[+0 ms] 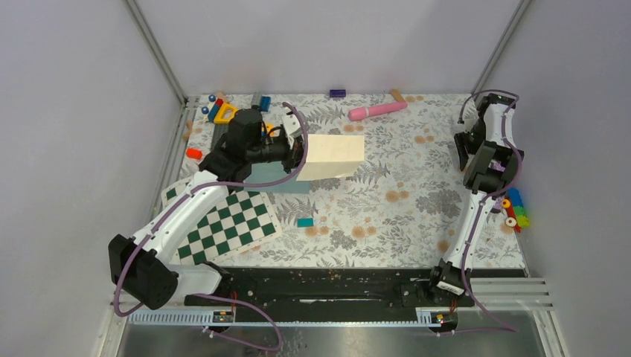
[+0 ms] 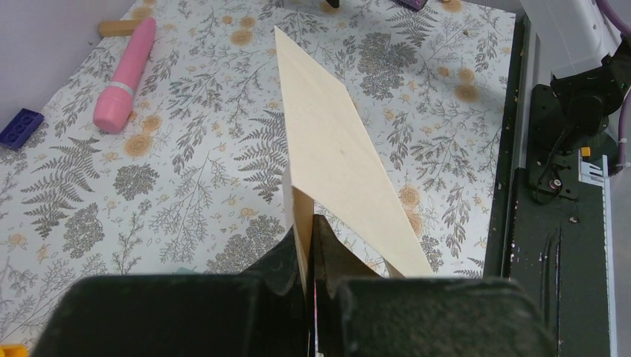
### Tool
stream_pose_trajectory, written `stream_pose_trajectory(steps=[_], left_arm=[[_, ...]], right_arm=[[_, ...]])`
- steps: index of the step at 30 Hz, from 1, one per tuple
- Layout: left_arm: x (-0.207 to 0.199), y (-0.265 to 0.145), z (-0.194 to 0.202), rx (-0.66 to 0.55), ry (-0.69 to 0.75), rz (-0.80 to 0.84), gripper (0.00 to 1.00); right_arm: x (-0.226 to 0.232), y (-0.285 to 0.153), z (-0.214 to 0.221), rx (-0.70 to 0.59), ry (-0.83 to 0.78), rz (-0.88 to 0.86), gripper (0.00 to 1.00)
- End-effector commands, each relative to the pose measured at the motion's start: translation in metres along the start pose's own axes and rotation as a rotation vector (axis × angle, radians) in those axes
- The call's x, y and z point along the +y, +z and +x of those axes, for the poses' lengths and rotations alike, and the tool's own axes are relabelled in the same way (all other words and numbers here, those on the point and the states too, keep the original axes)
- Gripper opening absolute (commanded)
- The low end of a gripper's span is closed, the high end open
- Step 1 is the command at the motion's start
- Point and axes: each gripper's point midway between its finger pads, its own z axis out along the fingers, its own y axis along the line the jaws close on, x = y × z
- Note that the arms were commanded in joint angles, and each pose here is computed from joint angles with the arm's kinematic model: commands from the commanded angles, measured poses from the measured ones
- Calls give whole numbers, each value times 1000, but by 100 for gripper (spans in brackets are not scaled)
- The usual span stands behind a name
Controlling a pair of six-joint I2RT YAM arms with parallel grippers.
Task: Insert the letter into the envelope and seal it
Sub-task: Pick up the solid glue from the center of the board.
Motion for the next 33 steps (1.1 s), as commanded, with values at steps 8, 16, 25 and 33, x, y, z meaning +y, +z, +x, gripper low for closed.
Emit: stream_pose_trajectory(steps=[8,16,25,33], left_arm=[[1,-11,-18,-45,62,-34,0],[2,-7,-19,-44,48,-19,0],[4,-5,-17,-34,50,-18,0],[5,-2,-16,-28,42,-8,0]], right_arm=[[5,-19,5,-31,-53,-29,65],[-20,-31,-11,-92,38,105,76],[-36,-32,-18,-123,86,166,80],[-50,-28,-15,-98,107,226,80]])
